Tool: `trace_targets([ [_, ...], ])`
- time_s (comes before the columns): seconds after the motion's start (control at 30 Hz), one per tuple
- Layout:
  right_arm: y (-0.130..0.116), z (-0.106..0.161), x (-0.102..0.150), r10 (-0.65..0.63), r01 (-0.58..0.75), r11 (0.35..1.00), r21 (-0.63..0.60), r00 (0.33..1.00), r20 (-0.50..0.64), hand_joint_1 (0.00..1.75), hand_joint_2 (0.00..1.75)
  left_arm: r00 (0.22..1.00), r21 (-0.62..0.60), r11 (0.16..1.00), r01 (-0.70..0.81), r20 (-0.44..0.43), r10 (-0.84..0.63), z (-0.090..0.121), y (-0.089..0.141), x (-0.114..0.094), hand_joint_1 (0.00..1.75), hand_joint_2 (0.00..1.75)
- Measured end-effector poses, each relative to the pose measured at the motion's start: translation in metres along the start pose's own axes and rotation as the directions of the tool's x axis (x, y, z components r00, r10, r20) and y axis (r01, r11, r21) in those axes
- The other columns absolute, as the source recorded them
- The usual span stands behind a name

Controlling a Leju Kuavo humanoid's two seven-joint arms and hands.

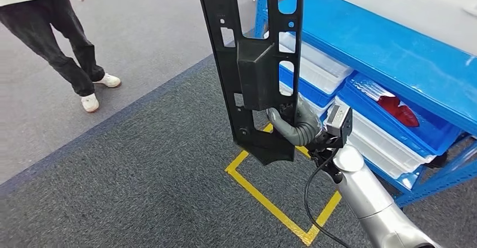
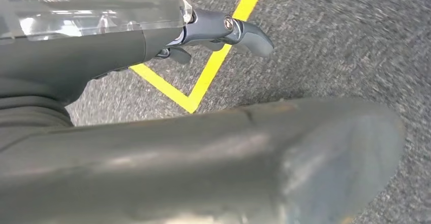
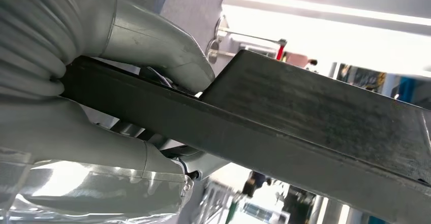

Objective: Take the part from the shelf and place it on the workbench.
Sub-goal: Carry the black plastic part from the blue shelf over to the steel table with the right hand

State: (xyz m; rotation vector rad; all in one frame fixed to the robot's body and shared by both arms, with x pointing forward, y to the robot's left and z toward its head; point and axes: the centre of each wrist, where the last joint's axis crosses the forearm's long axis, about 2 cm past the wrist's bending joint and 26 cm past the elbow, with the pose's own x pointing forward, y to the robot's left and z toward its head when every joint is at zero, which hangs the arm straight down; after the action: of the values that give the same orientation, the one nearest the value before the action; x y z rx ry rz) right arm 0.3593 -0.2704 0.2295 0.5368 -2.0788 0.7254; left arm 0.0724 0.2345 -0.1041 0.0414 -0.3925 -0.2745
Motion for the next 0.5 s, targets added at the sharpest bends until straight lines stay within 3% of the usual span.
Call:
trace_targets([
  [0.5, -0.003, 0.0043, 0.0038, 0.012, -0.012, 1.0, -0.028, 1.0, 0.002, 1.75, 1.75, 1.0, -0.007, 1.0, 0.01, -0.007, -0.01, 0.0005, -0.0019, -0.0013, 0.0, 0.0],
])
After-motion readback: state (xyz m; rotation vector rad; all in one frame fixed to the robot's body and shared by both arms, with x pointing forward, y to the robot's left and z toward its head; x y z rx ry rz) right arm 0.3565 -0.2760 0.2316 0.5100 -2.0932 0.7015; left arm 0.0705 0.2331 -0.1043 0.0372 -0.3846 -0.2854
